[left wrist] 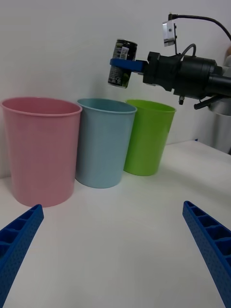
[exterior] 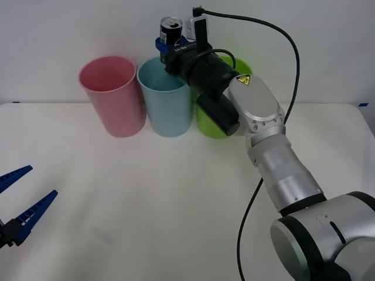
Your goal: Grasp the object on the table and drop it into the matching bin: aluminum can to the light blue bin, PET bottle to the pink bin.
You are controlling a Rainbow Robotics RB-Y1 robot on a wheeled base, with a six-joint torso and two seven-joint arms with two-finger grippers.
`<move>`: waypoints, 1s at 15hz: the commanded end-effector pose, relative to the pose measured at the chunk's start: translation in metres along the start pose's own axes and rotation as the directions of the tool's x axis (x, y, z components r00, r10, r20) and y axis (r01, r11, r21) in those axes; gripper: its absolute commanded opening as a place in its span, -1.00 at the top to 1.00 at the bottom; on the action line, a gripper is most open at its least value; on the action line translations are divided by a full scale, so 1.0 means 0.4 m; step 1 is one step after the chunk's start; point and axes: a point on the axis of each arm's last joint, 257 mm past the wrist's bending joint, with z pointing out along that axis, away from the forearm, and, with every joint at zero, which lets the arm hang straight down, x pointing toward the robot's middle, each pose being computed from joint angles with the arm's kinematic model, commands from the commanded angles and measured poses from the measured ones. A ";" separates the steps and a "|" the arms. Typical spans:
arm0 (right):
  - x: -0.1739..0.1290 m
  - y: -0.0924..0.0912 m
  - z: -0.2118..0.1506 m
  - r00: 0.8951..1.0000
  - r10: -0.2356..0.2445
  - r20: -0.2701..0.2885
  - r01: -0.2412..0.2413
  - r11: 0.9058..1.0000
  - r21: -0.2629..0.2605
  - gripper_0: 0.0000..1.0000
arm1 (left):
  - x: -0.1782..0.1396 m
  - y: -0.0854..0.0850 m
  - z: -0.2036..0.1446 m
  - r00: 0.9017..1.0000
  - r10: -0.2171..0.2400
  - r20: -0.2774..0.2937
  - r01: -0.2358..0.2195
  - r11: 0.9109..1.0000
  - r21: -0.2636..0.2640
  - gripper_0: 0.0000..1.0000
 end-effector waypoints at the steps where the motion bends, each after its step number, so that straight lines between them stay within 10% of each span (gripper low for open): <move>1: 0.002 0.006 0.001 1.000 -0.003 -0.002 0.003 1.000 -0.005 1.00 | 0.000 0.000 0.000 1.000 0.000 0.000 0.000 1.000 0.000 -1.00; 2: 0.003 0.010 0.001 1.000 -0.006 -0.003 0.006 1.000 -0.008 0.77 | 0.000 0.000 0.000 1.000 0.000 0.000 0.000 1.000 0.000 -1.00; 4: 0.003 0.012 0.001 1.000 -0.011 -0.003 0.011 1.000 -0.011 -0.92 | 0.000 0.000 0.000 1.000 0.000 0.000 0.000 1.000 0.000 -1.00; 15: 0.018 0.042 -0.045 1.000 0.017 0.014 -0.016 0.998 -0.058 -1.00 | 0.000 0.000 0.000 1.000 0.000 0.000 0.000 1.000 0.000 -1.00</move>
